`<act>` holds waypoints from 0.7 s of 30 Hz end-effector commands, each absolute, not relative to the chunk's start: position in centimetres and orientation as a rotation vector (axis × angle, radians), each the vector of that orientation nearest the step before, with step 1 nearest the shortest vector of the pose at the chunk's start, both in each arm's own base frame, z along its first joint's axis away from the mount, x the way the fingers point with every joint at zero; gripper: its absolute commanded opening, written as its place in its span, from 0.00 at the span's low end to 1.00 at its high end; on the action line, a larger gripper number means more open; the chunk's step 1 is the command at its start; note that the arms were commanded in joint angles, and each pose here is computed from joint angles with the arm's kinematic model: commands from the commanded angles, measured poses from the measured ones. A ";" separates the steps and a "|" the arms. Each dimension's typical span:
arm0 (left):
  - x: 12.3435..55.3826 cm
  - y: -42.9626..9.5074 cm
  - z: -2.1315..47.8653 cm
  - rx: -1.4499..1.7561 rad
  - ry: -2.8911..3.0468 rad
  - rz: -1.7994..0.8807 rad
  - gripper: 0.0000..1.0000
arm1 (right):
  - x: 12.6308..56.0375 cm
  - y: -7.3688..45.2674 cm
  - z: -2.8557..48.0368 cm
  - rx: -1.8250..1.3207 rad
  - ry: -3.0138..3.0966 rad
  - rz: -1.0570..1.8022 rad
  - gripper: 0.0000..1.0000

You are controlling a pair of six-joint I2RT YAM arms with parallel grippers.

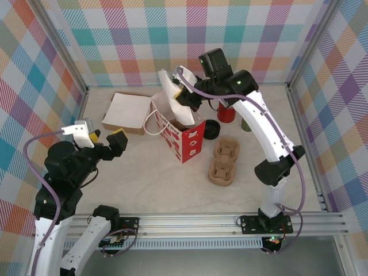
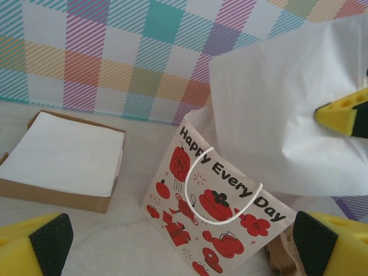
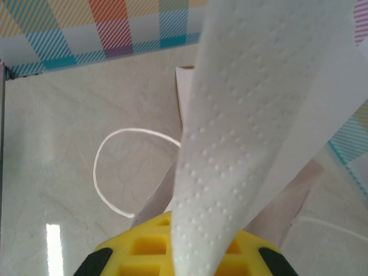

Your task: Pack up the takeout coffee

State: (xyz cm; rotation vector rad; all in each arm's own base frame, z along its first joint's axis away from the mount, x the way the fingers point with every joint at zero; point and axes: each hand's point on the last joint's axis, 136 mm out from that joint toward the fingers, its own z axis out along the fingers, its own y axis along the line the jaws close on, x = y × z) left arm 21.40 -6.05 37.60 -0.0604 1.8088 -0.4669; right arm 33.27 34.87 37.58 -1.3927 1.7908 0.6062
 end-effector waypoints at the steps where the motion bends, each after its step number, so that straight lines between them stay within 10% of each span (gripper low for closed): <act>1: 21.5 -5.9 37.9 -0.075 1.802 -0.461 1.00 | 32.6 35.5 35.3 -1.478 1.822 0.671 0.00; 21: 21.8 -6.6 37.3 -0.061 1.820 -0.499 1.00 | 35.0 35.1 21.8 -1.559 2.247 0.615 0.00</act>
